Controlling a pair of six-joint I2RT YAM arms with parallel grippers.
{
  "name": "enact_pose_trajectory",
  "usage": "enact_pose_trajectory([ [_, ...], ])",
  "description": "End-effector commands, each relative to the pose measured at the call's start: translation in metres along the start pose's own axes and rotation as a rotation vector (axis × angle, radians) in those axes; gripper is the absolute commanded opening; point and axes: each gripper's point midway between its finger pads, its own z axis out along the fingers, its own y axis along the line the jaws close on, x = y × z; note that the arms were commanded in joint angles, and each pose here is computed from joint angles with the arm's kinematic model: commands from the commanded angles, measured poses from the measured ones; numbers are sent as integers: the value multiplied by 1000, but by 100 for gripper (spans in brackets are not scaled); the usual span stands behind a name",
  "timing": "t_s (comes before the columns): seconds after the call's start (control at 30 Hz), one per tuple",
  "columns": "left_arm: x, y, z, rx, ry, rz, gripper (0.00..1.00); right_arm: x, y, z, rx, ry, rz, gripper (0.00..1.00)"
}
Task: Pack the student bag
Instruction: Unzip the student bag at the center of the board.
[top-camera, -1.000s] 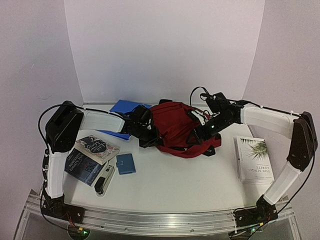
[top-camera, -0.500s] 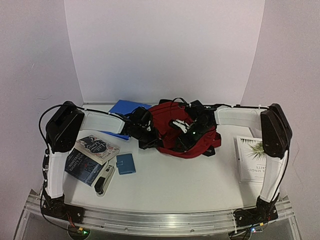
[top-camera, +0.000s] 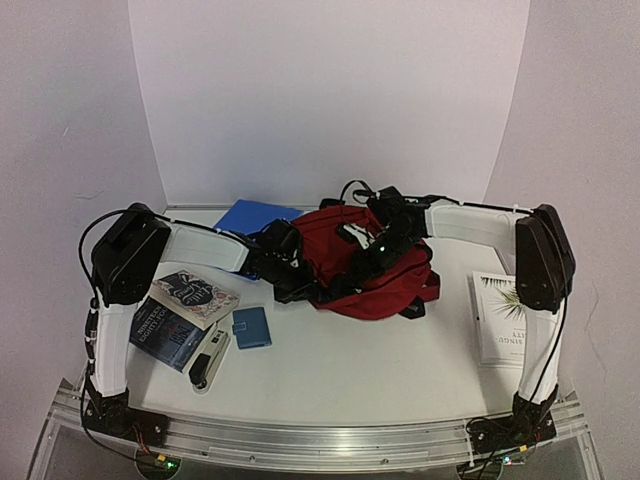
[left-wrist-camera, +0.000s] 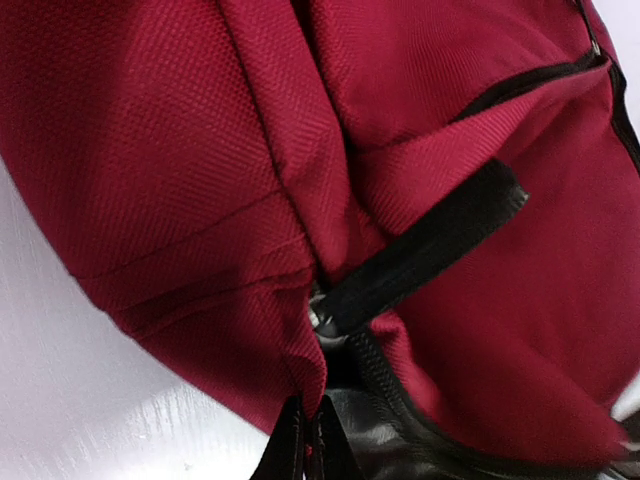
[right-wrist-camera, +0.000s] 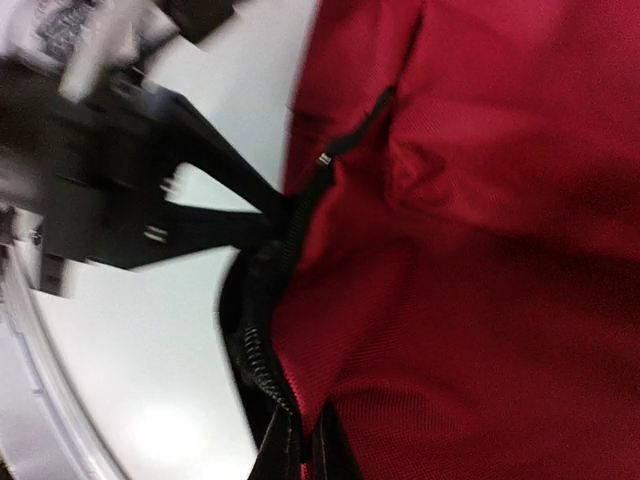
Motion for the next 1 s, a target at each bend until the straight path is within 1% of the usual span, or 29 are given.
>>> enact_pose_trajectory([
  [0.0,-9,2,8,-5,-27,-27,0,-37,79,-70,-280,-142,-1,0],
  [0.1,-17,-5,10,26,-48,-30,0,1,77,-50,-301,-54,23,0],
  [0.17,-22,-8,10,47,-70,-39,1,40,58,-23,-253,33,9,0],
  [0.23,-27,-10,9,77,-90,-48,3,71,34,2,-180,116,4,0],
  [0.27,-26,-9,8,87,-94,-50,4,83,21,13,-142,155,8,0],
  [0.33,-27,-15,4,128,-111,-34,6,92,-2,29,-94,195,37,0],
  [0.43,-24,-19,-6,168,-129,0,9,85,-25,41,-72,200,112,0],
  [0.53,-22,-25,-19,197,-149,51,13,67,-27,39,-73,163,112,0],
  [0.57,-21,-27,-22,201,-149,69,16,60,-25,37,-78,147,108,2],
  [0.73,-16,-42,-41,246,-146,146,31,37,-11,18,-112,83,91,16],
  [0.77,-15,-45,-47,265,-153,157,36,32,-7,13,-124,70,93,19],
  [0.83,-13,-50,-56,288,-166,171,42,23,3,0,-152,40,98,27],
  [0.9,-10,-53,-64,295,-170,183,45,16,11,-16,-156,5,87,30],
  [0.97,-7,-54,-69,278,-163,205,47,9,18,-37,-129,-39,50,41],
])
